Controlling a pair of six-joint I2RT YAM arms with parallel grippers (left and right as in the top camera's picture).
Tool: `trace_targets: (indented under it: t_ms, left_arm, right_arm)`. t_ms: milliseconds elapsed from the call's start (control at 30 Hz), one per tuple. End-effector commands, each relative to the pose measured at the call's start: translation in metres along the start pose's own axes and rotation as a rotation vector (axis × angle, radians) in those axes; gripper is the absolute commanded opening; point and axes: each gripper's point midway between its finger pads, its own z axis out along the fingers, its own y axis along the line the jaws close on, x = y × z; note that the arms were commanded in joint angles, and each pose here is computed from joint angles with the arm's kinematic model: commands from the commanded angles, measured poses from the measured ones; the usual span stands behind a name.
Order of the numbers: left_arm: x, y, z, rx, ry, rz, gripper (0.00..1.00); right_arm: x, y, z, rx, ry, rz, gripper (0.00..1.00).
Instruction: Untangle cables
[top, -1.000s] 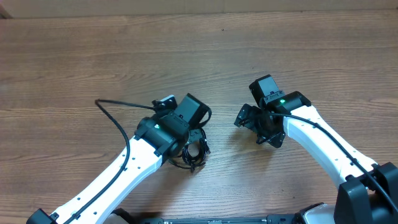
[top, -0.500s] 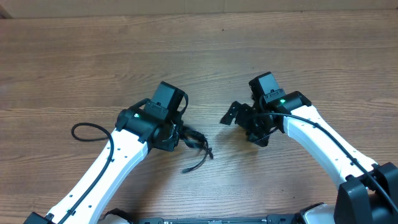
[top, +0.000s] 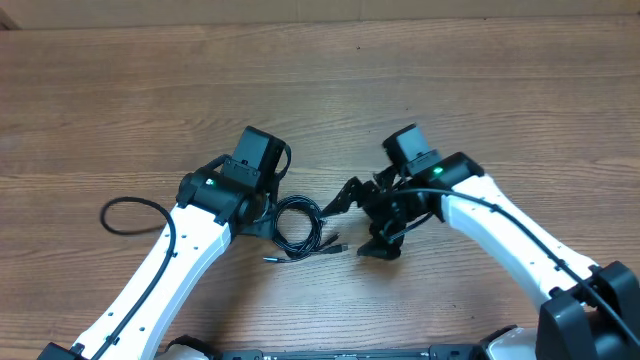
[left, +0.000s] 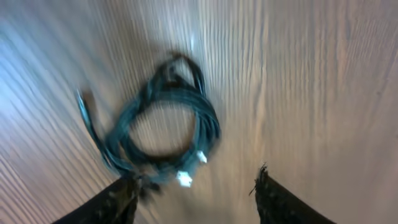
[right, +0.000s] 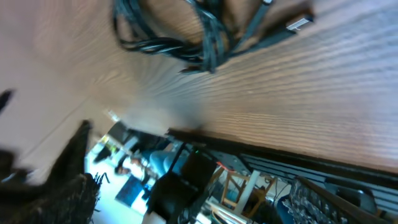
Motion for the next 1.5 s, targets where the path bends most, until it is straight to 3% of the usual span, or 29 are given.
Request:
trace_targets:
  t_ms: [0, 67, 300, 567, 767, 833, 900, 1000, 1200, 1467]
  left_arm:
    - [-0.032, 0.004, -0.001, -0.033, -0.17, 0.356, 0.58]
    - [-0.036, 0.018, 0.002, -0.09, -0.176, 0.382, 0.6]
    - [-0.015, 0.057, 0.042, -0.15, -0.039, 0.179, 0.62]
    - [-0.006, 0.059, 0.073, -0.073, 0.009, 0.175, 0.57]
    - [-0.007, 0.068, 0.091, -0.108, 0.002, 0.178, 0.51]
    - [-0.008, 0.073, 0.097, -0.138, -0.004, 0.181, 0.46]
    - [-0.008, 0.078, 0.106, -0.171, -0.01, 0.183, 0.25]
    - [-0.009, 0.079, 0.11, -0.182, -0.016, 0.184, 0.04]
    - [-0.011, 0.072, 0.108, -0.162, -0.03, 0.22, 0.04]
    - [-0.002, 0.036, 0.094, -0.084, -0.007, 0.502, 0.04]
  right_arm:
    - [-0.009, 0.0, 0.001, 0.059, -0.149, 0.085, 0.96]
    - [-0.014, -0.004, 0.003, 0.09, -0.202, 0.089, 0.96]
    - [-0.028, -0.015, -0.002, 0.145, -0.299, 0.096, 0.96]
    - [-0.034, -0.018, -0.004, 0.159, -0.336, 0.096, 0.96]
    - [-0.036, -0.019, -0.005, 0.165, -0.35, 0.095, 0.96]
    - [-0.037, -0.019, -0.005, 0.165, -0.352, 0.095, 0.96]
    - [-0.038, -0.02, -0.006, 0.17, -0.361, 0.096, 0.96]
    - [-0.04, -0.022, -0.007, 0.18, -0.377, 0.098, 0.96]
    - [-0.044, -0.024, -0.009, 0.189, -0.404, 0.099, 0.96]
    - [-0.044, -0.024, -0.009, 0.189, -0.406, 0.105, 0.96]
